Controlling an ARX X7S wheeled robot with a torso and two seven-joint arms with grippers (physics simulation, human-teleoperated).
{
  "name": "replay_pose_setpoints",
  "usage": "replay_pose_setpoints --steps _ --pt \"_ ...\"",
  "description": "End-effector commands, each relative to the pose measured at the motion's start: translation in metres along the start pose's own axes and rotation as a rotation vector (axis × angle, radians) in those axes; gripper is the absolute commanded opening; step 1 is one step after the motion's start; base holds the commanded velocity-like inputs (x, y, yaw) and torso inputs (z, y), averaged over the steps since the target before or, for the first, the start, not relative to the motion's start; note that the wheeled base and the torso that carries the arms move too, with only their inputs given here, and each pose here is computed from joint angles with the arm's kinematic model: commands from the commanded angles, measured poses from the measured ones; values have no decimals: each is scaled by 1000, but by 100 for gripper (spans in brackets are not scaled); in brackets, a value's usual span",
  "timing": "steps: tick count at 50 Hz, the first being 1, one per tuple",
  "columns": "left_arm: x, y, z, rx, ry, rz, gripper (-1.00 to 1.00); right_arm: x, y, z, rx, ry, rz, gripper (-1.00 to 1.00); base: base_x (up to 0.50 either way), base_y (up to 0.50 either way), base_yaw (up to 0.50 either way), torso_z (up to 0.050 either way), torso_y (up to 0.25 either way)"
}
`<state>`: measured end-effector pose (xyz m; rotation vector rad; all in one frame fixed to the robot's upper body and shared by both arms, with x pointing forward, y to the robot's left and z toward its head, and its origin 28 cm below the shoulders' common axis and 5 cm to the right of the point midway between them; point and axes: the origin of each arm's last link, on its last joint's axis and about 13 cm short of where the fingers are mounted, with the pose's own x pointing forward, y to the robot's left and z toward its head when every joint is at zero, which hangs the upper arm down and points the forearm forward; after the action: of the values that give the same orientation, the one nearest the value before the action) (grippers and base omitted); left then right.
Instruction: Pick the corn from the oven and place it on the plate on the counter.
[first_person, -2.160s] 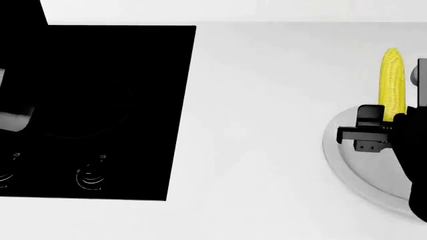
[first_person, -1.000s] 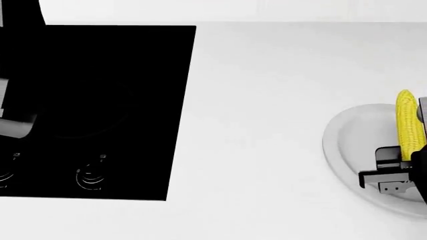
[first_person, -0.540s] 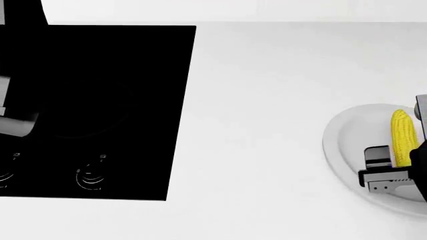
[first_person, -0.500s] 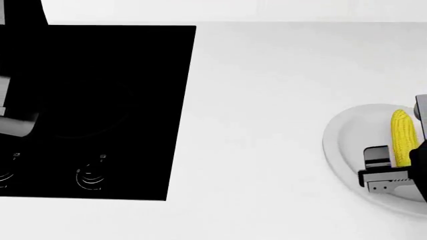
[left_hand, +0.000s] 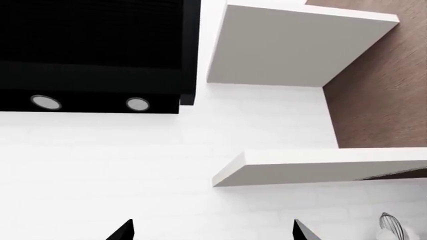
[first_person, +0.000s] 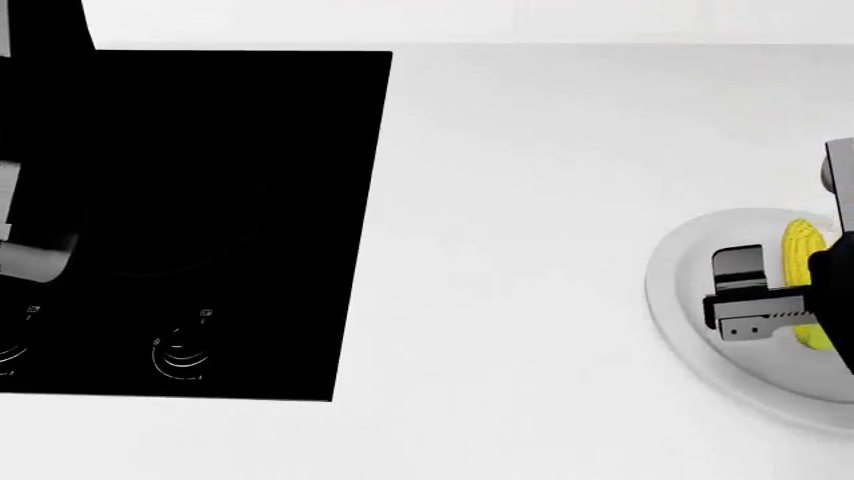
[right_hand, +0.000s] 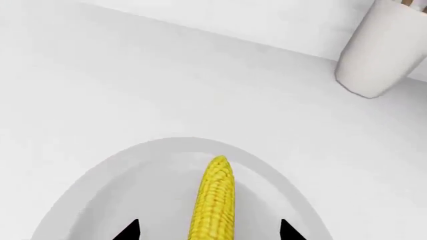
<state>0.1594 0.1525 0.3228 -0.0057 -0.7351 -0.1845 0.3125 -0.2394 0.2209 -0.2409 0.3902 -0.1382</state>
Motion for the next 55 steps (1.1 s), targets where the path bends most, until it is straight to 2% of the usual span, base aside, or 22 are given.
replay_pose_setpoints --steps 1,8,12,18,20,29,30,32,34,35,37,43,46,48,51,55 --pt "1 -1 2 3 -2 -7 100 -3 -1 31 34 -102 14 100 0 0 0 0 0" --pt "3 -1 4 6 -5 -14 100 -10 -4 61 78 -193 18 100 0 0 0 0 1" --pt "4 -2 4 8 -4 -20 100 -18 3 73 98 -235 63 100 0 0 0 0 0" --pt "5 -3 6 15 -6 -23 100 -34 10 112 172 -363 118 100 0 0 0 0 0" --pt "5 -3 7 18 -7 -25 100 -40 13 122 172 -403 143 100 0 0 0 0 0" --pt "6 -2 11 25 -15 -26 100 -88 24 178 200 -662 222 100 0 0 0 0 0" --pt "6 -2 12 27 -17 -26 100 -97 25 185 234 -704 230 100 0 0 0 0 0" --pt "6 -1 13 31 -18 -25 100 -111 28 190 209 -761 242 100 0 0 0 0 0" --pt "6 -1 15 35 -22 -23 100 -125 30 194 240 -814 255 100 0 0 0 0 0" --pt "6 0 16 37 -24 -20 100 -136 32 198 193 -876 249 100 0 0 0 0 0" --pt "8 0 18 42 -30 -17 100 -160 35 207 218 -982 260 100 0 0 0 0 0" --pt "9 1 24 55 -37 -15 100 -190 42 211 232 -1145 243 100 0 0 0 0 0" --pt "10 3 27 63 -42 -9 100 -204 48 208 204 -1235 216 100 0 0 0 0 0" --pt "11 4 29 69 -46 -8 100 -211 51 205 223 -1290 208 100 0 0 0 0 0" --pt "14 5 32 80 -52 -7 100 -223 55 197 202 -1375 150 100 0 0 0 0 0" --pt "17 5 35 88 -59 -9 100 -233 59 185 197 -1418 122 100 0 0 0 0 0"
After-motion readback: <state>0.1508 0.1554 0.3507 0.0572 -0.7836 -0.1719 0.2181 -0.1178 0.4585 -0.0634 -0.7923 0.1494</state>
